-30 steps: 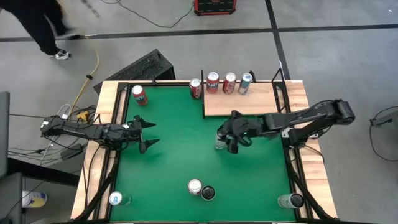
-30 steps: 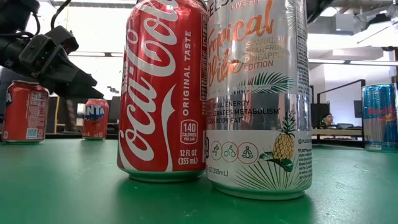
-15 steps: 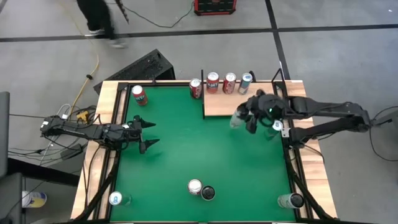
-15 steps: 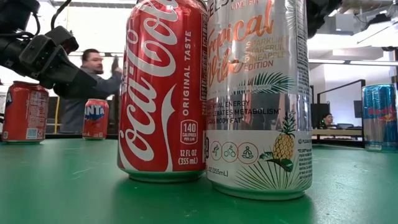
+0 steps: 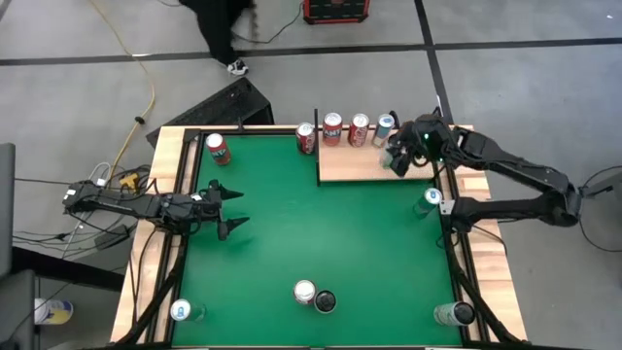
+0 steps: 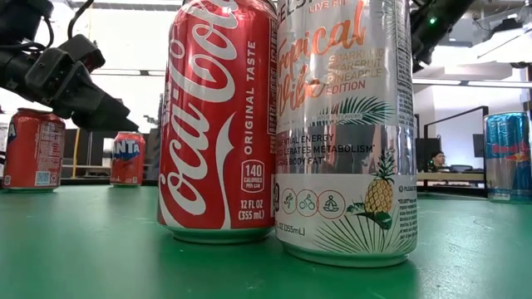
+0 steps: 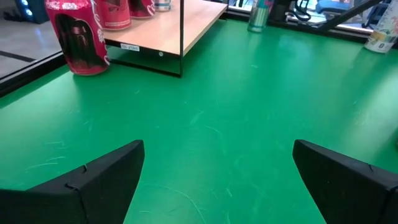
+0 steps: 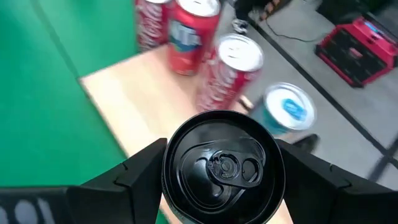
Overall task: Place canned beverage on shelf
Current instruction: Put the top left yellow soda can on the shelf, then move the bottom red soda can to the center of the table
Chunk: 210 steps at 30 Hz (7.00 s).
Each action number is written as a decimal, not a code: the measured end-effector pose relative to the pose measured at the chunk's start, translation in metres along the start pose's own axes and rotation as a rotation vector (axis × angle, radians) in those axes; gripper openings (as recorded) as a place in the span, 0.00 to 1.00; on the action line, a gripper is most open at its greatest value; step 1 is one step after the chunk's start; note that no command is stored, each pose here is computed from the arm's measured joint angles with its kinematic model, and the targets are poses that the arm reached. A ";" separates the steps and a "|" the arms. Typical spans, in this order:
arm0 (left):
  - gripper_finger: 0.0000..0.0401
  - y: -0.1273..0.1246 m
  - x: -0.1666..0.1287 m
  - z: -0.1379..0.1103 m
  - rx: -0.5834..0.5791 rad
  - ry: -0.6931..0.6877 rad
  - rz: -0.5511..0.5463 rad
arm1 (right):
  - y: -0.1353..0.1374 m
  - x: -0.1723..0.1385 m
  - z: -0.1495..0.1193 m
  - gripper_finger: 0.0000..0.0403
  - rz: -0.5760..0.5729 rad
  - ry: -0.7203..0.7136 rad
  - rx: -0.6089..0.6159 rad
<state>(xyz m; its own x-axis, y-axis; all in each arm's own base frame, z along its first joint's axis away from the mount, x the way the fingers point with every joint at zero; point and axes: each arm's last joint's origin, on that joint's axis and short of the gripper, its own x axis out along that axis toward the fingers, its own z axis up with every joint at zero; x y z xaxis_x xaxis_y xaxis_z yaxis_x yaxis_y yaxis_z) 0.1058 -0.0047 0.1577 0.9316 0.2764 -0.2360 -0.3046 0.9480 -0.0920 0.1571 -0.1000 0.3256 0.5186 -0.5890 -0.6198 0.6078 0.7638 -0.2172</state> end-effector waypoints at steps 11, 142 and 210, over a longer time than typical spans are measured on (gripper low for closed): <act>0.99 0.001 0.000 0.000 0.004 -0.008 0.042 | -0.047 0.023 -0.009 0.70 -0.117 0.114 0.075; 0.99 0.001 0.000 0.001 -0.074 -0.024 0.039 | -0.063 0.055 -0.021 0.04 -0.177 0.294 0.100; 0.99 -0.003 -0.028 0.093 -0.496 -0.435 -0.223 | 0.175 -0.052 -0.081 0.05 0.507 -0.217 -0.046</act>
<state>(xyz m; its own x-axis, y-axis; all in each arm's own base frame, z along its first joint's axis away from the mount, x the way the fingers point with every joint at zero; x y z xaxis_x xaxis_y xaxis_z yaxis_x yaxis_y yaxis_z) 0.0988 -0.0012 0.2542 0.9456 0.2199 0.2396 -0.0549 0.8341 -0.5488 0.1875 0.0853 0.2592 0.8545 -0.1817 -0.4867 0.2256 0.9737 0.0326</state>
